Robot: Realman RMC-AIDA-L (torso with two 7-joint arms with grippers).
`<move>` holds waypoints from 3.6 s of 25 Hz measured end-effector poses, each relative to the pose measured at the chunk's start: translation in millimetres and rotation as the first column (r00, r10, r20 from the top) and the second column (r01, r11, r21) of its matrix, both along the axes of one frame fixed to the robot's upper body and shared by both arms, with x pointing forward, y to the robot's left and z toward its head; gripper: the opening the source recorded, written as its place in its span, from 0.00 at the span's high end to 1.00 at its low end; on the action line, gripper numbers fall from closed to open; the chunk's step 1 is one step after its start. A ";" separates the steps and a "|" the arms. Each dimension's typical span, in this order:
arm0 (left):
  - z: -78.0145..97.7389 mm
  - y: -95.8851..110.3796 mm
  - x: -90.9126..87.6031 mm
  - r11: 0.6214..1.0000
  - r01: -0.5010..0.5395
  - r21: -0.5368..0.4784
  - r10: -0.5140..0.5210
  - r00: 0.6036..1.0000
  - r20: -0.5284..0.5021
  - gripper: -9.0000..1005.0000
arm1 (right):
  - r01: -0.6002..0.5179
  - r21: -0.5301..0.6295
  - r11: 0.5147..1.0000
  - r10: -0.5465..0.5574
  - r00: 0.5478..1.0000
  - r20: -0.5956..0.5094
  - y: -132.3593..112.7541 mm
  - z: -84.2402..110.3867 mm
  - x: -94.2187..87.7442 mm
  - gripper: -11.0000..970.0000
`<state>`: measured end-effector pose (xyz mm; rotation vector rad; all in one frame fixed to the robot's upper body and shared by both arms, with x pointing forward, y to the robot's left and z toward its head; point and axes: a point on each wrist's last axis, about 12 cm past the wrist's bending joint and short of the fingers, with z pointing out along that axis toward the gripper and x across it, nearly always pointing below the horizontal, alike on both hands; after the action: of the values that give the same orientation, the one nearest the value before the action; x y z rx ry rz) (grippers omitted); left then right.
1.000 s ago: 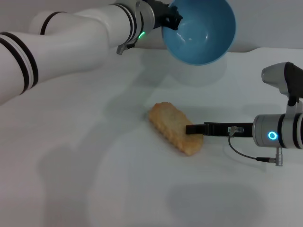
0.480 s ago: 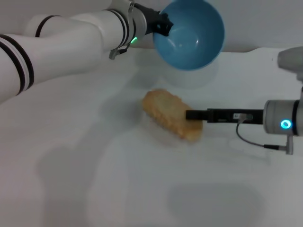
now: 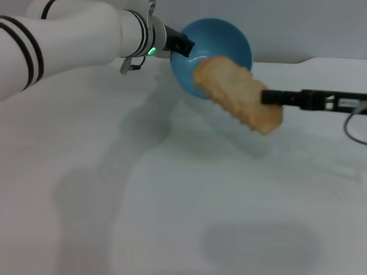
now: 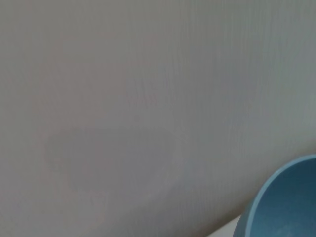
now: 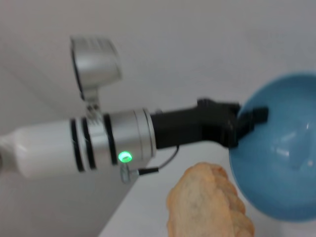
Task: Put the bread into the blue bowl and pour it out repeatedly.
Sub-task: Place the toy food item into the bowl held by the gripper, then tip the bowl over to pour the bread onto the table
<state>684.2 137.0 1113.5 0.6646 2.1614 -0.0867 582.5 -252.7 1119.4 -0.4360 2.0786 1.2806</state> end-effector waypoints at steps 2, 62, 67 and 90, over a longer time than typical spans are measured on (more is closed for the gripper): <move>0.7 -0.4 1.6 0.999 0.012 0.033 -0.012 1.000 -0.001 0.99 | 0.004 0.010 1.000 -0.004 1.000 0.005 -4.3 2.3 -1.2 0.84; 2.8 -38.4 -21.7 0.985 0.169 0.028 -0.168 0.985 -0.030 0.99 | 0.543 -0.001 0.840 -0.535 0.828 0.167 -92.5 -43.2 -22.3 0.55; 9.3 -50.5 -19.2 0.972 0.222 0.071 -0.228 0.970 0.086 0.99 | 0.655 -0.013 0.755 -0.644 0.746 0.173 -117.5 -66.8 -47.0 0.55; 23.8 -89.8 -33.0 0.815 0.438 0.380 -0.569 0.729 0.381 0.99 | 0.732 -0.037 0.680 -0.723 0.678 0.130 -129.6 -88.3 -65.7 0.54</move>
<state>651.2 47.2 1137.3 1.2875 1.4677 0.0763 516.8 -382.4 1031.1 0.2956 1.9026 0.6579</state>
